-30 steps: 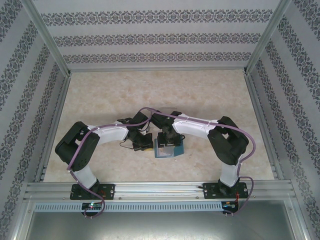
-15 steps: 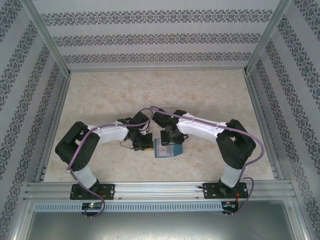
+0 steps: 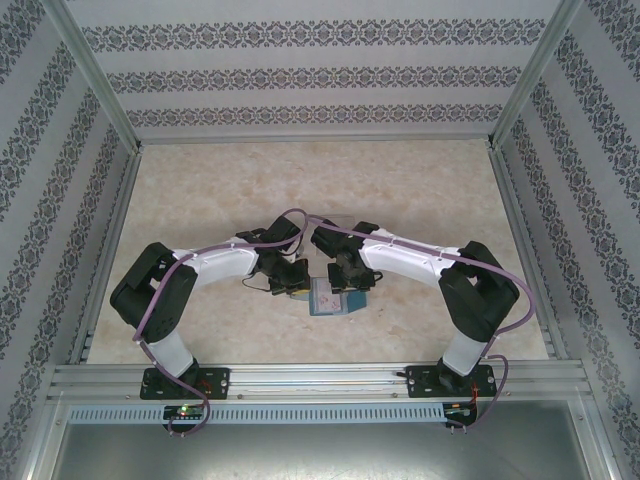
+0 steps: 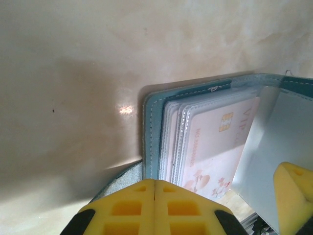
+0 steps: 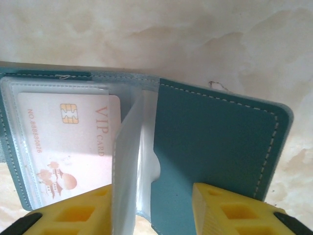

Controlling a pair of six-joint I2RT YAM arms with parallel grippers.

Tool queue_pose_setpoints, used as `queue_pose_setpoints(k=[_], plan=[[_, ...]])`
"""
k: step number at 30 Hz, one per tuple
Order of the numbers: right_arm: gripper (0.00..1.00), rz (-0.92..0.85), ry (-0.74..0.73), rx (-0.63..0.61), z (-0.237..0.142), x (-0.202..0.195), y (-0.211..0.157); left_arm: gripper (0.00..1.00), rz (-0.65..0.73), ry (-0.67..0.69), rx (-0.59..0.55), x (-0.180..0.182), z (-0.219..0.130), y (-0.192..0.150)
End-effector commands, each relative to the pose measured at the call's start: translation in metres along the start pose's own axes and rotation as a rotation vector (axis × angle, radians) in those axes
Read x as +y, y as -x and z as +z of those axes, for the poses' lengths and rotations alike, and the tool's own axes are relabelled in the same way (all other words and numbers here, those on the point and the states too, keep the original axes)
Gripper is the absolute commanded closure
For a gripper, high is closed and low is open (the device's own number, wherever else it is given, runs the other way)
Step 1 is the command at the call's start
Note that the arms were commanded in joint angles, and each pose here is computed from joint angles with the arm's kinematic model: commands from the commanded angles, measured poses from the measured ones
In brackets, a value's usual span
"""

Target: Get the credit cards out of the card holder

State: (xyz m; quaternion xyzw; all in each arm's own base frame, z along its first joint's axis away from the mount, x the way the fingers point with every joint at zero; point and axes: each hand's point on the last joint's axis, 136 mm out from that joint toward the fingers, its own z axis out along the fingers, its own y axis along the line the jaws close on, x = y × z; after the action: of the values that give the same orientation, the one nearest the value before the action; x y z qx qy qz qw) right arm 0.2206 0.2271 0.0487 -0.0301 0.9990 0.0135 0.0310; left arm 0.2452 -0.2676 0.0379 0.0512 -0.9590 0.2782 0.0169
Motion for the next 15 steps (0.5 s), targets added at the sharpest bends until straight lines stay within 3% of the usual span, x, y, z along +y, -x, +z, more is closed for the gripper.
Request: queue_pose_setpoints(k=[1, 15], plan=[[0.58, -0.014, -0.077, -0.007, -0.003, -0.021, -0.002, 0.95, 0.013, -0.008, -0.009, -0.009, -0.013, 0.001], [0.47, -0.047, -0.215, -0.021, -0.008, -0.046, -0.001, 0.95, 0.033, -0.022, -0.009, -0.023, -0.011, 0.004]])
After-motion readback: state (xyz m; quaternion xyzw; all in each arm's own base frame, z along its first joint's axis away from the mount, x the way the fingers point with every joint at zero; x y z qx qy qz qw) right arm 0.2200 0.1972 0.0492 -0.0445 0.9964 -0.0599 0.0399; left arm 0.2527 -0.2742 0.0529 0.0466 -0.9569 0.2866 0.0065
